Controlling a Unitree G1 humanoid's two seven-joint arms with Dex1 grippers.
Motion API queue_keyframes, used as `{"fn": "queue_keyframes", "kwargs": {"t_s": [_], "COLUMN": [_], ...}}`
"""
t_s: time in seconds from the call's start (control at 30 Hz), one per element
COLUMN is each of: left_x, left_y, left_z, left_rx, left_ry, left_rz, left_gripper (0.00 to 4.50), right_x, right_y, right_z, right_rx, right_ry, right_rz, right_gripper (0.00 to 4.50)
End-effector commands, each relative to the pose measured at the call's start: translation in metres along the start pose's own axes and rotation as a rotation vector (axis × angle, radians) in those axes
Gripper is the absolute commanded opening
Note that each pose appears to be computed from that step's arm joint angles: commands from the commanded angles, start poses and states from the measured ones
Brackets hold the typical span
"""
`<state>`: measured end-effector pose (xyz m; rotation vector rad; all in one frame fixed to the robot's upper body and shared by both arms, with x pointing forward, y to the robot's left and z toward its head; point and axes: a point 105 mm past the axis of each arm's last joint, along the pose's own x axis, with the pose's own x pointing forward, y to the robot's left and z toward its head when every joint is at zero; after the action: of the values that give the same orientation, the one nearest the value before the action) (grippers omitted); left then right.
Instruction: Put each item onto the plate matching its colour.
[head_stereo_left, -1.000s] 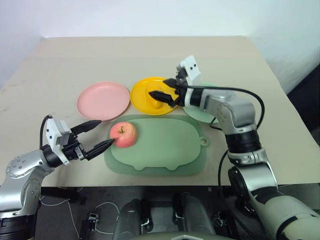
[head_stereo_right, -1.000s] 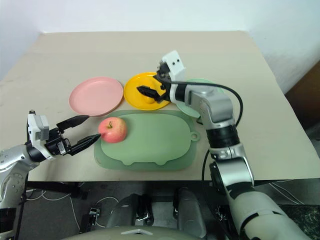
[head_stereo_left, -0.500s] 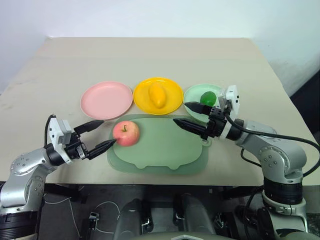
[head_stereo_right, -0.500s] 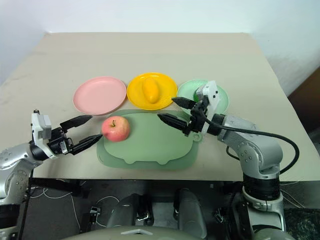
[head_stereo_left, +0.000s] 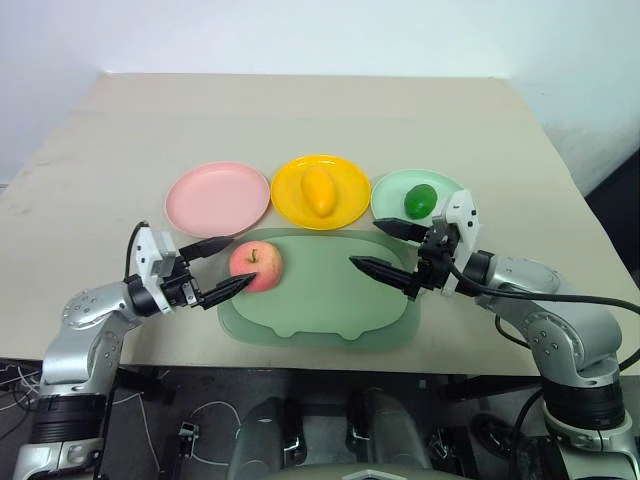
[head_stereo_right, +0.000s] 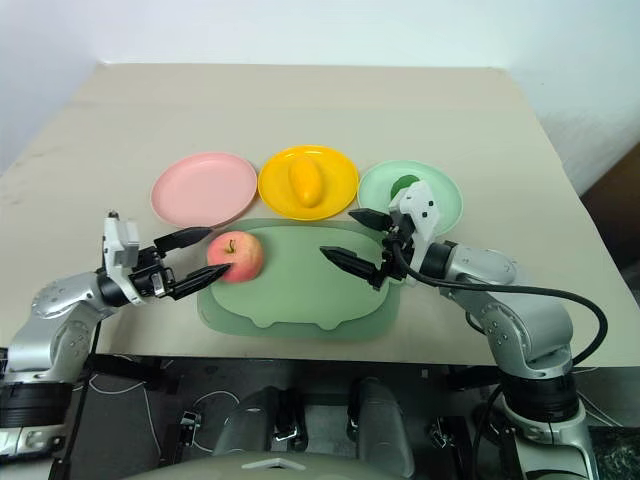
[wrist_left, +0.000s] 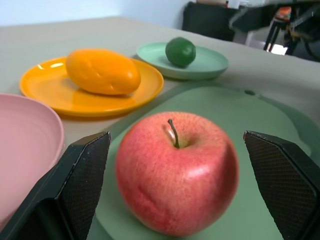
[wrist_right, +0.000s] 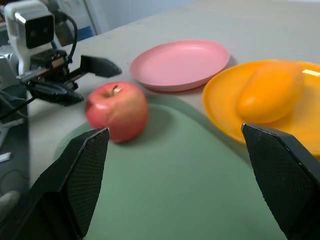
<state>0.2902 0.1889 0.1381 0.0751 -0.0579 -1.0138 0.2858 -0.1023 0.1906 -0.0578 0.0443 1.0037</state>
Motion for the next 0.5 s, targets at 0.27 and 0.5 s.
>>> {"fn": "queue_keyframes", "kwargs": {"t_s": [0.27, 0.5], "left_x": [0.024, 0.03], "left_y": [0.003, 0.0], "left_z": [-0.007, -0.015], "left_rx": [0.026, 0.007], "left_ry": [0.03, 0.057], "left_rz": [-0.085, -0.141], "left_gripper": [4.5, 4.09], "right_x": [-0.001, -0.003], "right_y": [-0.011, -0.018], "right_z": [0.011, 0.008], "right_rx": [-0.065, -0.073], "right_ry": [-0.003, -0.001], "right_rz": [-0.073, -0.125], "right_gripper": [4.48, 4.5]}}
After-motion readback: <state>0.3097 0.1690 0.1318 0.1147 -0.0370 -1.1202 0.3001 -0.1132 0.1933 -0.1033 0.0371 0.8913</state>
